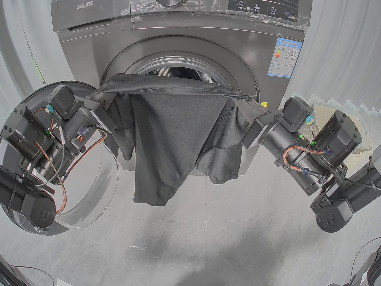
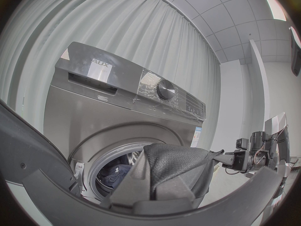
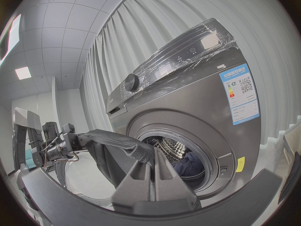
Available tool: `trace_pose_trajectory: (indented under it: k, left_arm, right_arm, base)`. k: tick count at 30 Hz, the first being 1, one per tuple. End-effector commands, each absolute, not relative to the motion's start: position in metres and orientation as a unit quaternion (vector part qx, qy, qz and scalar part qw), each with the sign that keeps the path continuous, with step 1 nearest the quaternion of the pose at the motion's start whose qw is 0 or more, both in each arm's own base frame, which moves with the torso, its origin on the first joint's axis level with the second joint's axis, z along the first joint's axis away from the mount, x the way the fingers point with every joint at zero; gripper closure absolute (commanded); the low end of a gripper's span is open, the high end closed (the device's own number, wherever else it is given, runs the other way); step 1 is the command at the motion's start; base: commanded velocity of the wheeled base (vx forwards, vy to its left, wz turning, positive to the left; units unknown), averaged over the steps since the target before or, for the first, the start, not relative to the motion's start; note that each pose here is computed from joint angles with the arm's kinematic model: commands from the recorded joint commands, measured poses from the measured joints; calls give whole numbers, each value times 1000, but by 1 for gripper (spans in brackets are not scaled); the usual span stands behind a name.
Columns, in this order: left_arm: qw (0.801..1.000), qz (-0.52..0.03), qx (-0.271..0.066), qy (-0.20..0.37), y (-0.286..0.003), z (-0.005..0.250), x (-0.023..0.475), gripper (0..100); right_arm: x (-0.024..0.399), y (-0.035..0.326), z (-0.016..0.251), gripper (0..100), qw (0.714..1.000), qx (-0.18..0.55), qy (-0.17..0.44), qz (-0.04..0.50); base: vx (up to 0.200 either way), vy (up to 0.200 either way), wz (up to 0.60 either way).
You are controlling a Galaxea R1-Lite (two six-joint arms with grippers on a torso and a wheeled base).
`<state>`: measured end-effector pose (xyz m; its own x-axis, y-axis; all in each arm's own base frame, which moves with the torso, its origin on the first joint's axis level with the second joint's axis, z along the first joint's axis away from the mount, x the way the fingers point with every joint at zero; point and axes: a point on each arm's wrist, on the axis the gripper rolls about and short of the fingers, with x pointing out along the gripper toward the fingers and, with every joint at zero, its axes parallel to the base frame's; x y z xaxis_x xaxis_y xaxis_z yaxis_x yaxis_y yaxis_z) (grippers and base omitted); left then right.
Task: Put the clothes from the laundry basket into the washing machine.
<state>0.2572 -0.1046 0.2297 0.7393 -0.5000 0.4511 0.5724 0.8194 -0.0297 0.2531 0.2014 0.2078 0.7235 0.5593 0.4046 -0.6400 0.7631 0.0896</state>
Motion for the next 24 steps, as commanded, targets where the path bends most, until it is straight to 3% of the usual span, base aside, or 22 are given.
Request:
trace_pose_trajectory:
  k: [1,24]
  left_arm:
    - [929,-288,-84,-216,-105,229,257,100]
    - [930,-280,-82,-223,-102,232,260,100]
  right_arm:
    - [252,199,211,100,921,113,-184,324]
    - [252,195,235,100,912,126,-227,318]
  base:
    - [0,0,0]
    - [0,0,0]
